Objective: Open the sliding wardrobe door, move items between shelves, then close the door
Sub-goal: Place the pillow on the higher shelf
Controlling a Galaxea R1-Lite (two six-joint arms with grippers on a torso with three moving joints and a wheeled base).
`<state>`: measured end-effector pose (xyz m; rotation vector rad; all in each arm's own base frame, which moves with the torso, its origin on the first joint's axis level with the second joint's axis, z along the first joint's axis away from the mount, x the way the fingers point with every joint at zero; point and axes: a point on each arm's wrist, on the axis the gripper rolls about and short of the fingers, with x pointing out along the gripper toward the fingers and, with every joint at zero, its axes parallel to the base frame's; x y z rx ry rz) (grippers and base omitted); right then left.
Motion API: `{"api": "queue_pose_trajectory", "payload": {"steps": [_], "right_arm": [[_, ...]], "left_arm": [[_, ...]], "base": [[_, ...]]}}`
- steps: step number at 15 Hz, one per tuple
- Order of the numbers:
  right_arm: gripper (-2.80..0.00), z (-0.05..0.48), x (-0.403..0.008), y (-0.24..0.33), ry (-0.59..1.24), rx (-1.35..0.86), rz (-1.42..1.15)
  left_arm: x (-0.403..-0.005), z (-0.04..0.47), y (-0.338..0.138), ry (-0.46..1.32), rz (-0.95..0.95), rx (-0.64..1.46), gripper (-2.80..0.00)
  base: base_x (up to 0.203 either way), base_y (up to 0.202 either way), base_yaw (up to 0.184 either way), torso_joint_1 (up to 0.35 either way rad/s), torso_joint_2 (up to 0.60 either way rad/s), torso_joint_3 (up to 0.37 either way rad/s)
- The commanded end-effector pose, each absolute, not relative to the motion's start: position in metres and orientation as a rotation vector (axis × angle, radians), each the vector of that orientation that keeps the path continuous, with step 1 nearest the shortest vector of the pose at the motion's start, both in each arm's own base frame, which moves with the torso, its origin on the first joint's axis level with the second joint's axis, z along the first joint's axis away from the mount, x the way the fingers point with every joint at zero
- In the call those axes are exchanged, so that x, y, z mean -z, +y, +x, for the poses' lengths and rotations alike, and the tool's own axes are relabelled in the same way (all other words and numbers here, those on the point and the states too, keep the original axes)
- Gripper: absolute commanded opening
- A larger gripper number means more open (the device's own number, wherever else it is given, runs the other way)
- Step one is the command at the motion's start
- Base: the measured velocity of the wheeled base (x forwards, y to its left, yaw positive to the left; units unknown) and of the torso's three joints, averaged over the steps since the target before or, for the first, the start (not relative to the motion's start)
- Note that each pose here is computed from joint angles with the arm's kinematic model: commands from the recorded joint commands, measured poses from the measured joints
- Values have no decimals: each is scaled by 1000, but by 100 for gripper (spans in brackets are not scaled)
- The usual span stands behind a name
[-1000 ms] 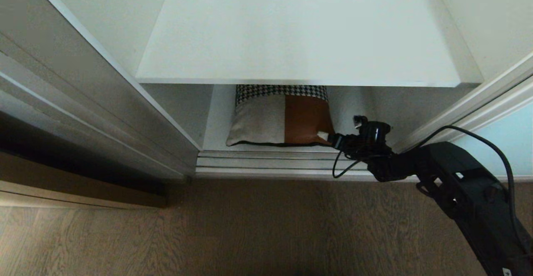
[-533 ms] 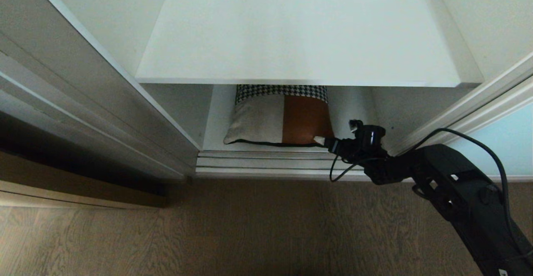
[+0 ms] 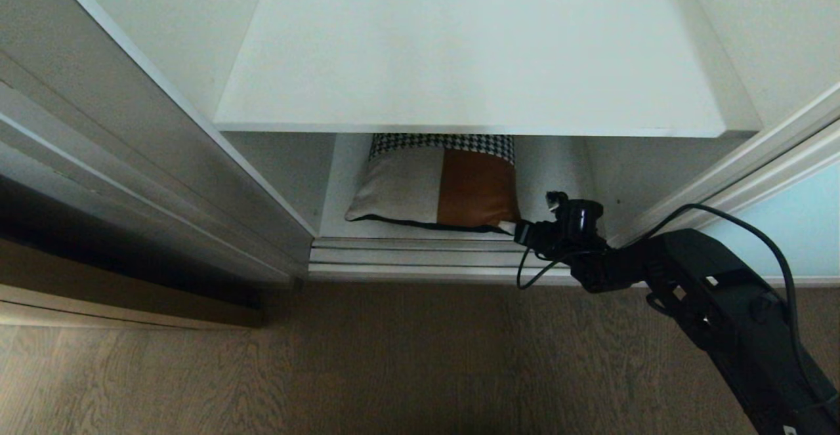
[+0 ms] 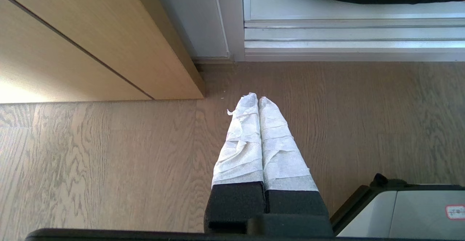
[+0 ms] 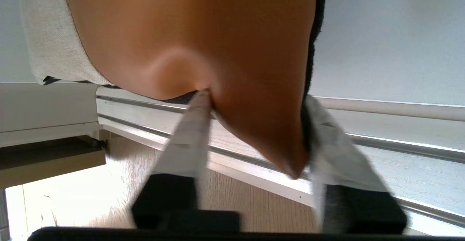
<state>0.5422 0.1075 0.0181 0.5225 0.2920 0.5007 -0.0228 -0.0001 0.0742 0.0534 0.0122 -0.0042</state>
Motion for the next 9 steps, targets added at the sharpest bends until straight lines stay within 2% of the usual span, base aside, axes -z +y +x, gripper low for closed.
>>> {"api": "queue_pose_trajectory", "payload": {"steps": [1, 9], "right_arm": [[-280, 542, -19, 108, 289, -505, 524], [-280, 542, -24, 102, 286, -495, 530]], "left_arm": [[-74, -23, 0, 15, 54, 3, -280], [-74, -23, 0, 15, 54, 3, -280]], "base": [[0, 0, 0, 0, 0, 0], [0, 0, 0, 0, 0, 0]]}}
